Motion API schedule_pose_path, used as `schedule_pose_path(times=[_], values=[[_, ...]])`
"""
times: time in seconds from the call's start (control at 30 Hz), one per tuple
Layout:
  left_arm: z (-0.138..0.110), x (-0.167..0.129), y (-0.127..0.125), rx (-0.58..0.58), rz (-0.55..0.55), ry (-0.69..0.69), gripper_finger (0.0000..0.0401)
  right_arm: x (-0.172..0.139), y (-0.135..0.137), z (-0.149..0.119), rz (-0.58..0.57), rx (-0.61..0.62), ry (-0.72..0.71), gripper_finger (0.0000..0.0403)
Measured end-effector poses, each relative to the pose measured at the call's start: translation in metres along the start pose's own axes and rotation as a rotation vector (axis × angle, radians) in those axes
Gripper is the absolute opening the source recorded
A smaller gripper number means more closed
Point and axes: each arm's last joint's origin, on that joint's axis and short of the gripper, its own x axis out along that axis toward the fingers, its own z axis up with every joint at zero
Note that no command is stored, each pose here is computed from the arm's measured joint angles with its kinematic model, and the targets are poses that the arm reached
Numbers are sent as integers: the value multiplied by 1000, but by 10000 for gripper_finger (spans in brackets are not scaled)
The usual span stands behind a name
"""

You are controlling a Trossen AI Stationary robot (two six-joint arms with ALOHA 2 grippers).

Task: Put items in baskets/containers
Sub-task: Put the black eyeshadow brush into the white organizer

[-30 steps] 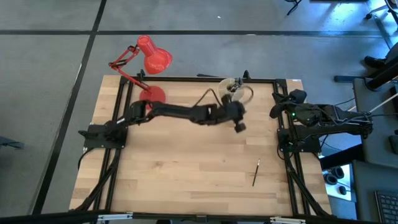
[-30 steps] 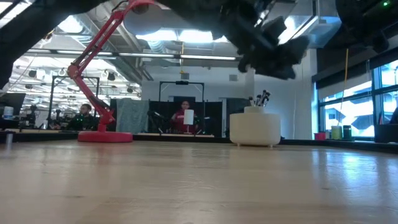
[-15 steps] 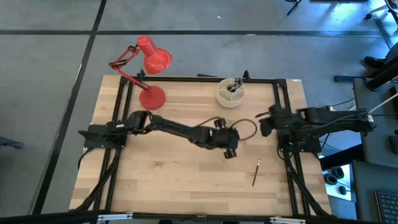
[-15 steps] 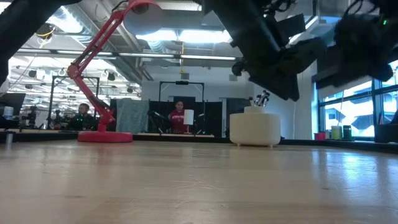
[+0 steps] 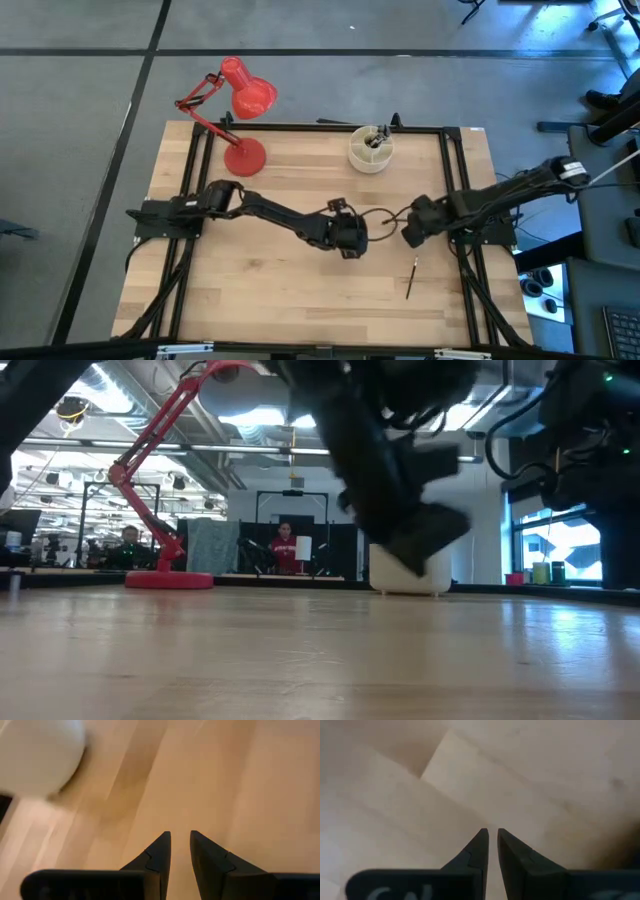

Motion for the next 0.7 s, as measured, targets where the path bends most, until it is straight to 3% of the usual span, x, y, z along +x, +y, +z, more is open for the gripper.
schedule_pose_path(times=[0.23, 0.47, 0.7], values=[[-36, -14, 38, -107, 3, -42, 56, 1, 25, -16, 152, 8, 1, 42], [-78, -48, 93, -295, -12, -138, 55, 4, 32, -29, 149, 59, -4, 45], [-98, -93, 123, -400, -20, -229, 54, 8, 39, -40, 169, 130, 30, 106]])
